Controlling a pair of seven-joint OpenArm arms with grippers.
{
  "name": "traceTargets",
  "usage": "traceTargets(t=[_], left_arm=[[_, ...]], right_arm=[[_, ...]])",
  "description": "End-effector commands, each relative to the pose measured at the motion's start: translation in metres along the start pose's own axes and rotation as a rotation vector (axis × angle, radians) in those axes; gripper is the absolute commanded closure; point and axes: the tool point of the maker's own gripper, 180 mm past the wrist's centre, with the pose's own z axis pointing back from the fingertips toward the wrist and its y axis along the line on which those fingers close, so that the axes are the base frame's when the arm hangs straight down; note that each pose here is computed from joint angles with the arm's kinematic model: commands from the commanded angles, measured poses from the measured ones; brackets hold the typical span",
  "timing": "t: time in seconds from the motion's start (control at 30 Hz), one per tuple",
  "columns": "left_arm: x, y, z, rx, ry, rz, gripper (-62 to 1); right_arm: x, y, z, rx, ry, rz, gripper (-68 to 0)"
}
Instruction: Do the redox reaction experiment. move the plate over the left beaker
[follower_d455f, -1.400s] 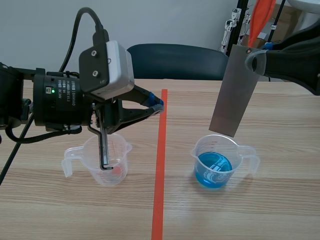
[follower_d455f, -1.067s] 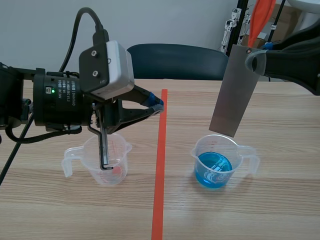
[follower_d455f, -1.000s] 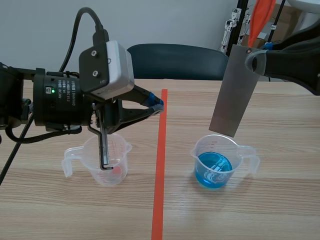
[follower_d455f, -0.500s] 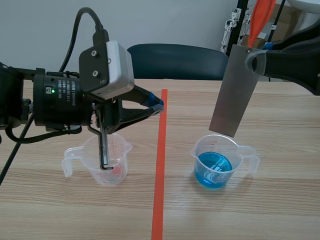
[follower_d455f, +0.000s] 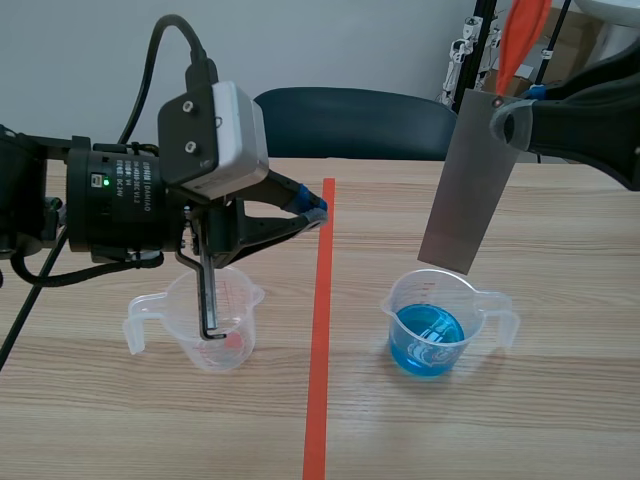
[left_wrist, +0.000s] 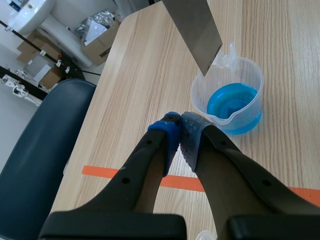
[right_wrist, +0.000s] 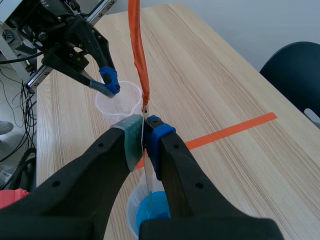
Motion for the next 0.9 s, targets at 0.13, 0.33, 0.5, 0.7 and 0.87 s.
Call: traceTargets(t=[0.13, 0.33, 0.5, 0.7, 0.87], left_arm=[[0.0084, 0.0049, -0.0007, 0.015, -0.032, -0.001, -2.7], [0.0084, 0.0049, -0.0007, 0.015, -0.032, -0.001, -2.7], [0.0082, 0.0048, -0.0006, 0.014, -0.032, -0.001, -2.7], [0.0075, 0.0031, -0.0006, 0.012, -0.031, 0.004, -2.7], [0.0057, 0.0028, -0.0001, 0.011, -0.023, 0.003, -2.7]], right_arm=[[0.0122, 0.001, 0.0009, 0.009, -0.034, 0.006, -0.4], [0.0124, 0.0011, 0.0008, 0.009, -0.035, 0.006, -0.4], [0.0125, 0.0011, 0.0008, 0.009, -0.036, 0.006, -0.4], [0.0139, 0.001, 0.0009, 0.009, -0.043, 0.006, -0.4], [0.0139, 0.0011, 0.0008, 0.01, -0.043, 0.006, -0.4]])
